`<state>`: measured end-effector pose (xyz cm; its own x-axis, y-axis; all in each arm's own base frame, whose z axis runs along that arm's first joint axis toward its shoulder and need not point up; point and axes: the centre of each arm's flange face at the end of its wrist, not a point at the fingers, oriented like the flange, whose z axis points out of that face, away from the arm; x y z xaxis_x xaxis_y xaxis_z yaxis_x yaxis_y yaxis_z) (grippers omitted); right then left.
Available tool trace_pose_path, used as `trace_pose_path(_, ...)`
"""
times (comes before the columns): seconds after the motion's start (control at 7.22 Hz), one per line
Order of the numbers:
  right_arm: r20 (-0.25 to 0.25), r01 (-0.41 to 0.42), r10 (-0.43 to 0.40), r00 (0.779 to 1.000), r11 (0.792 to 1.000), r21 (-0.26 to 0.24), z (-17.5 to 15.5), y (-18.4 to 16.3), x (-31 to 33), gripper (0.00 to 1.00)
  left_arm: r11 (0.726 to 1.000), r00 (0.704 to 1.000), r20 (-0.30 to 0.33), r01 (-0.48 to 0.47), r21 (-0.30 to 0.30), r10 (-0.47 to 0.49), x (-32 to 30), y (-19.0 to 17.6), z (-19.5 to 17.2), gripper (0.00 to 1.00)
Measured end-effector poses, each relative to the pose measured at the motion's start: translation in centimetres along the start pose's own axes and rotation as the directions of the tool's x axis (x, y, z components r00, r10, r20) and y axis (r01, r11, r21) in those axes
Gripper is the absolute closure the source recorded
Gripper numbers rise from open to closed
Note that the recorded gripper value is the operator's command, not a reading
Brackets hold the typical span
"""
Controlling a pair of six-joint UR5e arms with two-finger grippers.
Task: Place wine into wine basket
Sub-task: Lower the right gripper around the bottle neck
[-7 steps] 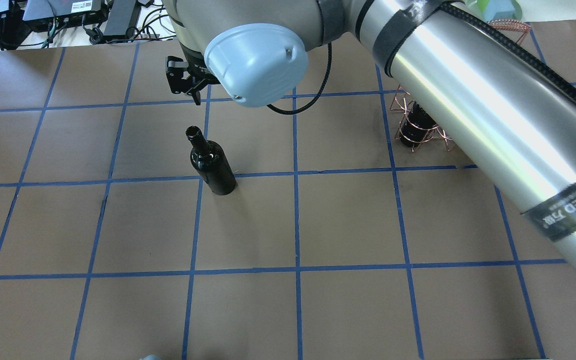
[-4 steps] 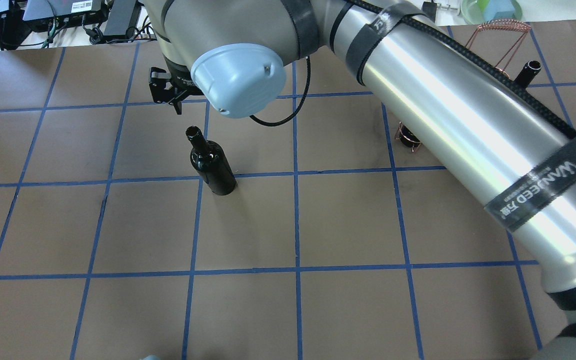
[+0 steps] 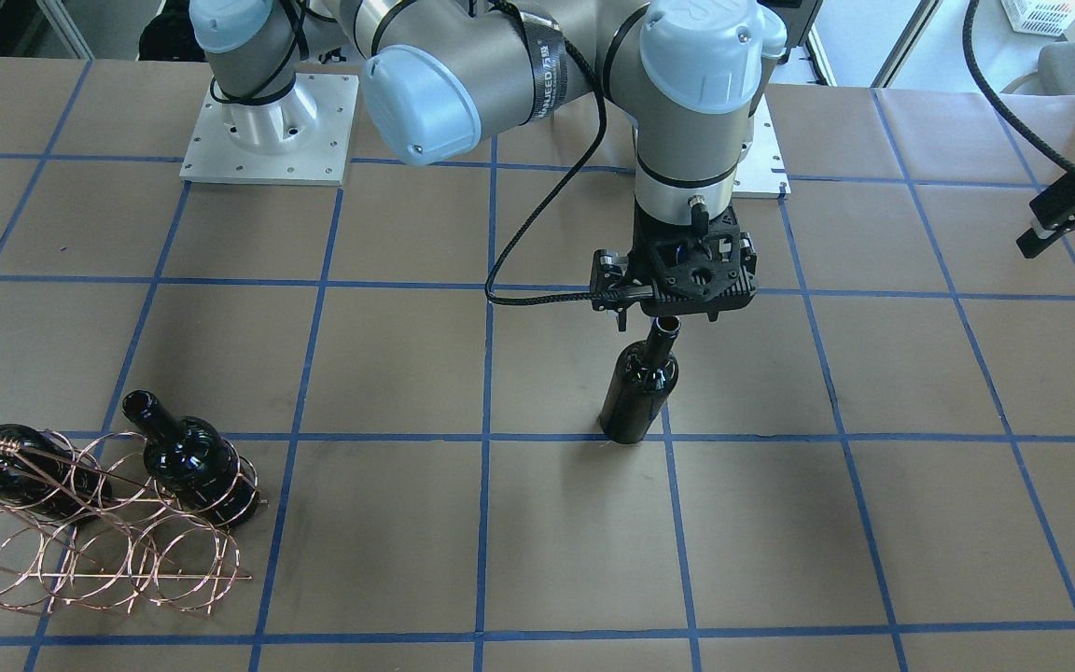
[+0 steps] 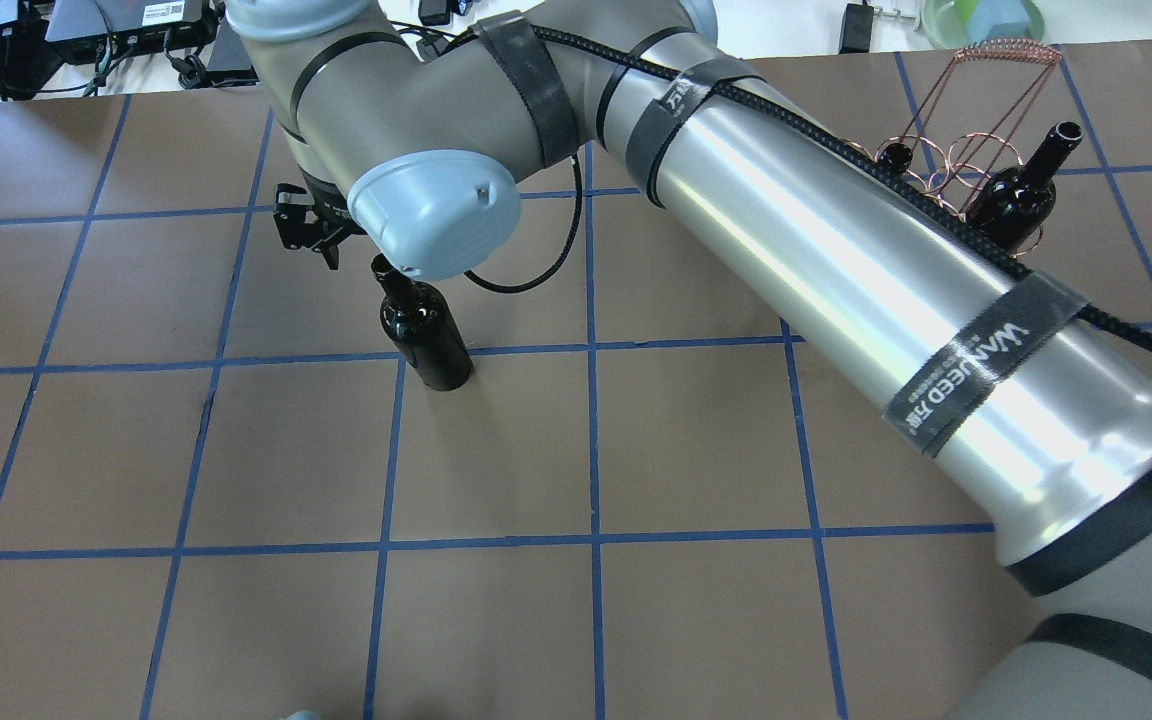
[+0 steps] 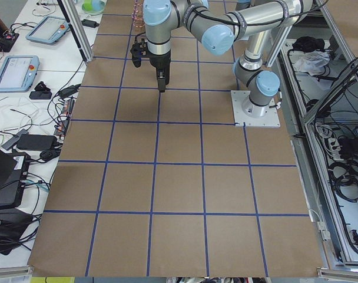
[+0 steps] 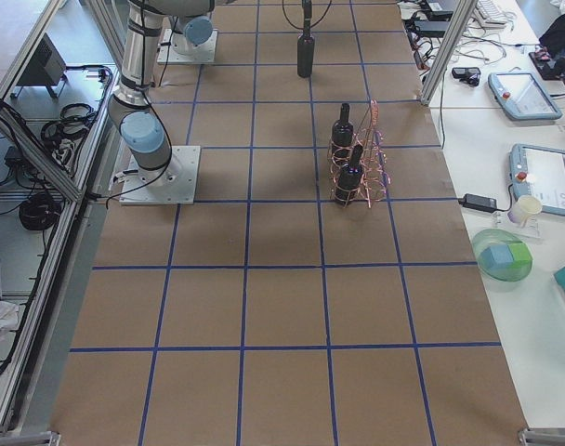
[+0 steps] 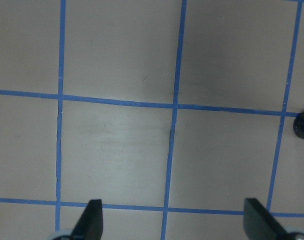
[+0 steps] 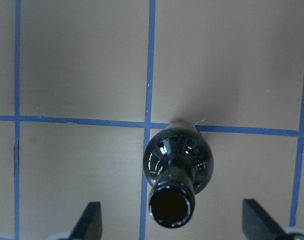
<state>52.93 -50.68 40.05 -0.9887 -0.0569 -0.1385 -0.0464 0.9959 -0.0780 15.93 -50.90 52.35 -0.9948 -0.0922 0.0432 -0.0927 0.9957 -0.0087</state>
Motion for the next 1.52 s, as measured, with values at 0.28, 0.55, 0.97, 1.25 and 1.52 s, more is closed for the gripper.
trace_pose_path(0.28, -0.005, 0.002, -0.002, 1.0, 1.0, -0.014, 1.3, 0.1, -0.3, 0.11, 1.0, 1.0, 0.0, 0.0, -0.001, 0.0, 0.0, 0.0, 0.1, 0.0)
trace_pose_path(0.55, 0.004, 0.007, -0.007, 1.0, 1.0, -0.012, 1.8, 0.0, -0.5, 0.11, 1.0, 1.0, -0.001, 0.0, -0.001, 0.0, 0.0, 0.0, 0.1, 0.0)
trace_pose_path(0.97, 0.004, 0.018, -0.018, 1.0, 1.0, -0.015, 2.1, -0.1, -0.6, 0.47, 1.0, 1.0, -0.001, 0.0, 0.001, 0.0, 0.0, 0.1, 0.0, 0.0)
trace_pose_path(1.25, 0.004, 0.018, -0.018, 1.0, 1.0, -0.017, 2.2, -0.1, -0.5, 0.66, 1.0, 1.0, -0.002, 0.0, 0.001, 0.0, 0.1, 0.1, 0.0, 0.0)
trace_pose_path(1.52, 0.004, 0.019, -0.019, 1.0, 1.0, -0.017, 2.2, -0.2, -0.4, 0.66, 1.0, 1.0, -0.004, 0.0, 0.0, 0.0, 0.1, 0.1, 0.1, 0.0)
